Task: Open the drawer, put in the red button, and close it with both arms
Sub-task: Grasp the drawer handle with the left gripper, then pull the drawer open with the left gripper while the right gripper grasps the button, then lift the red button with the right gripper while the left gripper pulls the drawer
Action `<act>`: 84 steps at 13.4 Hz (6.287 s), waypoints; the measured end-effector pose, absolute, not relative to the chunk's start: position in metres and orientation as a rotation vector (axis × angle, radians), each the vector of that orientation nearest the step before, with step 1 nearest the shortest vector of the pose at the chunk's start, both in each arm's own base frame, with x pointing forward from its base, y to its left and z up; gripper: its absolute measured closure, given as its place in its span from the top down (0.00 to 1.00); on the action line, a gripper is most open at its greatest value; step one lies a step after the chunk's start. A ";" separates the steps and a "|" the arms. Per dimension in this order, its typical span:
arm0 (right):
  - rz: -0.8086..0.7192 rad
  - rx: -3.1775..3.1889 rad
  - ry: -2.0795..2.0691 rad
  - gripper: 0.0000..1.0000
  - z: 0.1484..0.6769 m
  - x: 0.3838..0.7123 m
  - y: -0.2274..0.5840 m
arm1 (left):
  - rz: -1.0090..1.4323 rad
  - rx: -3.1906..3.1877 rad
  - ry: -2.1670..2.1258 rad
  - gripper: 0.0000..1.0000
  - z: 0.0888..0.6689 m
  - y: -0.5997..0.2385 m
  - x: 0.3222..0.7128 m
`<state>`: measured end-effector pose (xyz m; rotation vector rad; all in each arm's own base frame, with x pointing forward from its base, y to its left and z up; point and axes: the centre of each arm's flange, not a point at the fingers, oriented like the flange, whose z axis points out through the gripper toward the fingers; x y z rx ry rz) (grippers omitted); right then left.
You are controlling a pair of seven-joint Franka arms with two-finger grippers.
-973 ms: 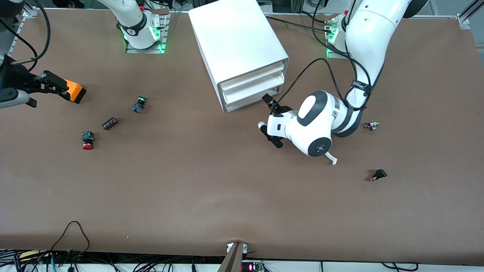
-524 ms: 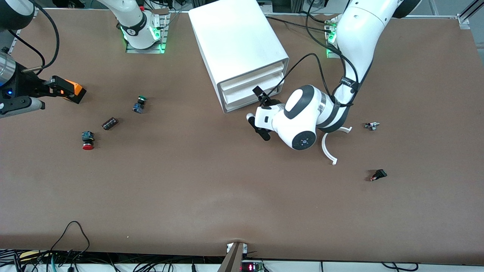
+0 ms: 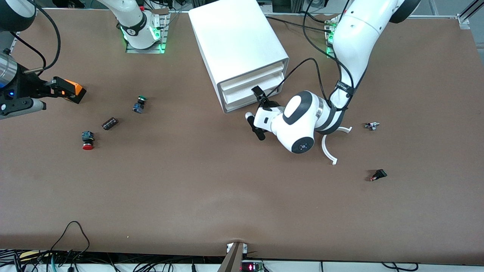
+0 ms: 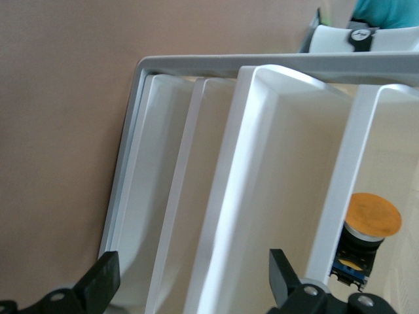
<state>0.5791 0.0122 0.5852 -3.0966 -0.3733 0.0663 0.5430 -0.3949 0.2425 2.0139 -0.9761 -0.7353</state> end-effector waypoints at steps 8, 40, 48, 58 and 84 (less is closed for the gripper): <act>-0.011 -3.094 -0.381 1.00 0.573 0.575 0.008 | -0.740 1.971 -0.947 1.00 0.221 -0.382 0.548; -0.030 -3.106 -0.465 1.00 0.254 0.561 -0.157 | -0.870 1.839 -0.905 0.48 0.211 -0.386 0.528; -0.033 -3.104 -0.460 0.99 0.233 0.561 -0.158 | -0.881 1.836 -0.896 0.26 0.204 -0.386 0.527; -0.071 -3.090 -0.451 0.95 0.196 0.556 -0.175 | -0.873 1.816 -0.905 0.16 0.206 -0.386 0.527; -0.066 -2.985 -0.410 0.41 0.403 0.637 -0.001 | -0.729 1.932 -0.861 0.16 0.225 -0.341 0.590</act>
